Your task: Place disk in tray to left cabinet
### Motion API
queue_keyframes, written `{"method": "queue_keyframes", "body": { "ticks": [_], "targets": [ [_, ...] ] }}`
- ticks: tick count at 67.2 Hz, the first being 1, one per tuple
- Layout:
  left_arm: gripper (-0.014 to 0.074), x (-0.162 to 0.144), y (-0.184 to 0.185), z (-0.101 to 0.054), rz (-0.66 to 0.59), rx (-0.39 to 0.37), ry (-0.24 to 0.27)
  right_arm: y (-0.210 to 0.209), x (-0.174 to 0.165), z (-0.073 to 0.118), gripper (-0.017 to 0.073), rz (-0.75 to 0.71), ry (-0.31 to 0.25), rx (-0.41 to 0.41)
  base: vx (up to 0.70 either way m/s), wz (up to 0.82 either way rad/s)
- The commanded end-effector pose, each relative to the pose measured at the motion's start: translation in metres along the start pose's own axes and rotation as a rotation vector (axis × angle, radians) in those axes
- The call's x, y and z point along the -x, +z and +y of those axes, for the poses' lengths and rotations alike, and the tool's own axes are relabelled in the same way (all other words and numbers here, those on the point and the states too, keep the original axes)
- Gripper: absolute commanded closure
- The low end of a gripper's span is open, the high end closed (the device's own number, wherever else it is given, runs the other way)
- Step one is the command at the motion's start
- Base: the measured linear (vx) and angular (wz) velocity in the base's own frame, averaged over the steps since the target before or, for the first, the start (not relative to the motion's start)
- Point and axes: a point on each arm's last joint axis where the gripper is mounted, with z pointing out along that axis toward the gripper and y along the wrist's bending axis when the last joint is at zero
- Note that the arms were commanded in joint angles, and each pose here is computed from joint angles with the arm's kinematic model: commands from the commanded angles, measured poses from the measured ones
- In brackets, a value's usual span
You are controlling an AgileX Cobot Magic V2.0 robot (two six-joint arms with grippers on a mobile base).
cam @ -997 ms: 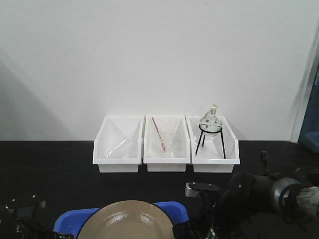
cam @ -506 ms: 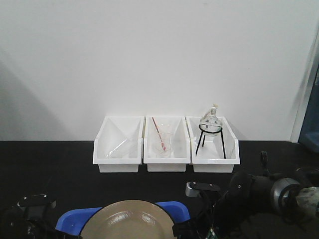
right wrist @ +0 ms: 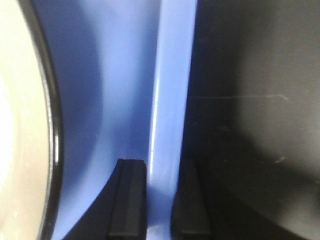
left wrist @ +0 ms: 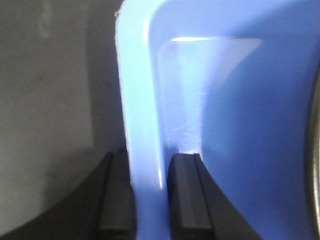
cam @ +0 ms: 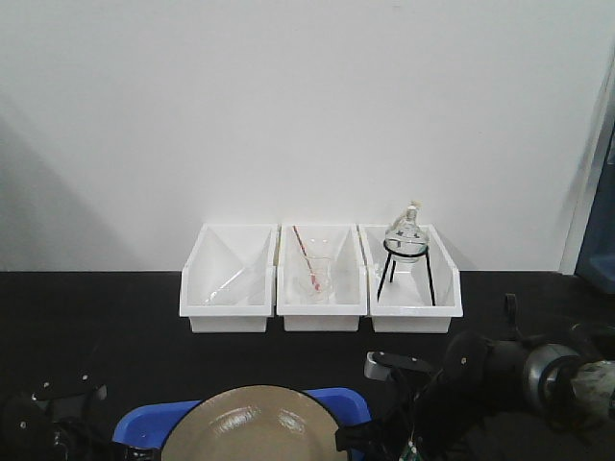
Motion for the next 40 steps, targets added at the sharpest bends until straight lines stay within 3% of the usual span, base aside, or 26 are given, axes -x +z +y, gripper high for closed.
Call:
{"method": "queue_keyframes", "body": {
  "ticks": [1, 22, 40],
  "targets": [
    [0.0599, -0.001, -0.014, -0.013, 0.072, -0.065, -0.031, -0.032, 0.013, 0.013, 0.0568, -0.104, 0.003, 0.037, 0.0, 0.0],
    [0.0597, 0.025, -0.045, -0.028, 0.027, -0.124, -0.033, -0.062, 0.016, 0.017, 0.0566, -0.165, 0.001, 0.049, 0.0, 0.0],
    [0.0597, 0.035, -0.068, -0.038, 0.012, -0.176, -0.029, -0.098, 0.014, 0.023, 0.0565, -0.213, 0.056, 0.066, 0.0, 0.0]
  ]
}}
